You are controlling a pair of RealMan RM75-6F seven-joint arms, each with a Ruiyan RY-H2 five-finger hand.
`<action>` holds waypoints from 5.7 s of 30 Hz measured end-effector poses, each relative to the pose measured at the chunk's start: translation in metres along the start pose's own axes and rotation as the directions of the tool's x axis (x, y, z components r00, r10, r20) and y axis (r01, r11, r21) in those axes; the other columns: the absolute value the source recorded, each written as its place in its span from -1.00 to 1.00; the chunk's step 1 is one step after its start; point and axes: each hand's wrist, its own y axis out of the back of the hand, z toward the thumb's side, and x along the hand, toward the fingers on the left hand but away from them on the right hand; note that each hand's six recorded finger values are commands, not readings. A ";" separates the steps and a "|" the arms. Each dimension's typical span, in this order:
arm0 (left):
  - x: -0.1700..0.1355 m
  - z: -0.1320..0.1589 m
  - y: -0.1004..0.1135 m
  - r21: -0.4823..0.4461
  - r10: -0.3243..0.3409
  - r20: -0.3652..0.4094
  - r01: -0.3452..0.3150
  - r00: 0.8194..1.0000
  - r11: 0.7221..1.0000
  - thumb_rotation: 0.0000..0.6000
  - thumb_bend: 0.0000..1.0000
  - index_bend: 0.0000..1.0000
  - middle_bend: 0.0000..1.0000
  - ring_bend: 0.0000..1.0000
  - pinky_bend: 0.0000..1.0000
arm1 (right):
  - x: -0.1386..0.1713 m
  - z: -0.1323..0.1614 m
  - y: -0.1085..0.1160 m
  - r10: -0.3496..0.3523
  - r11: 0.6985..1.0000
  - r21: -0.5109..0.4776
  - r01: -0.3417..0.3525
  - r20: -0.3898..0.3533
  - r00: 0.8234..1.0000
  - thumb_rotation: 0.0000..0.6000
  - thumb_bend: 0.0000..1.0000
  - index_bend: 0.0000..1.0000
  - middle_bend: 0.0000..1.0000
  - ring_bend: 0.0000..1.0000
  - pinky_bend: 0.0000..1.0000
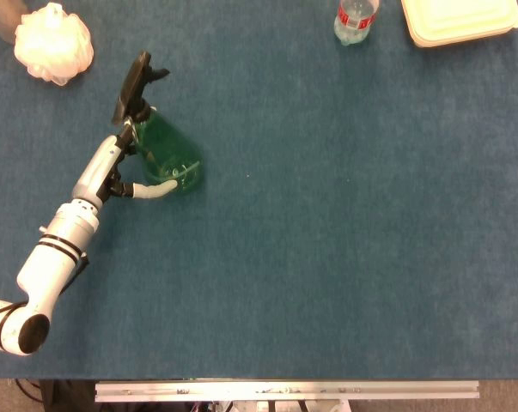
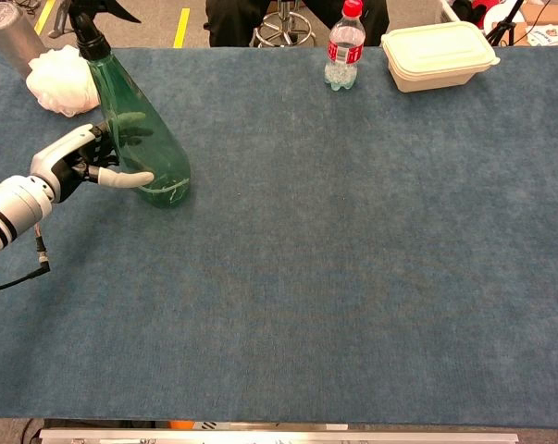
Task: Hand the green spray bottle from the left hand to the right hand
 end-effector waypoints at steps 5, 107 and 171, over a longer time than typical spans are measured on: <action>0.001 0.001 -0.003 -0.012 -0.003 -0.002 0.003 1.000 1.000 1.00 -0.66 -0.70 -0.57 -0.67 -0.41 | 0.000 0.000 -0.001 -0.002 1.000 -0.003 0.002 0.000 1.000 1.00 -0.44 -0.36 -0.18 -0.32 -0.54; -0.010 0.073 -0.023 0.239 0.205 -0.069 -0.183 0.976 0.953 1.00 -0.66 -0.52 -0.34 -0.47 -0.20 | -0.125 0.352 -0.039 0.248 0.378 -0.816 -0.438 -0.366 0.897 1.00 -0.58 -0.93 -0.75 -1.00 -0.96; 0.016 0.099 -0.083 0.207 0.177 -0.089 -0.156 0.980 0.966 1.00 -0.65 -0.58 -0.35 -0.47 -0.20 | -0.139 0.399 -0.055 0.184 0.350 -0.888 -0.298 -0.247 0.951 1.00 -0.44 -1.00 -0.82 -1.00 -0.96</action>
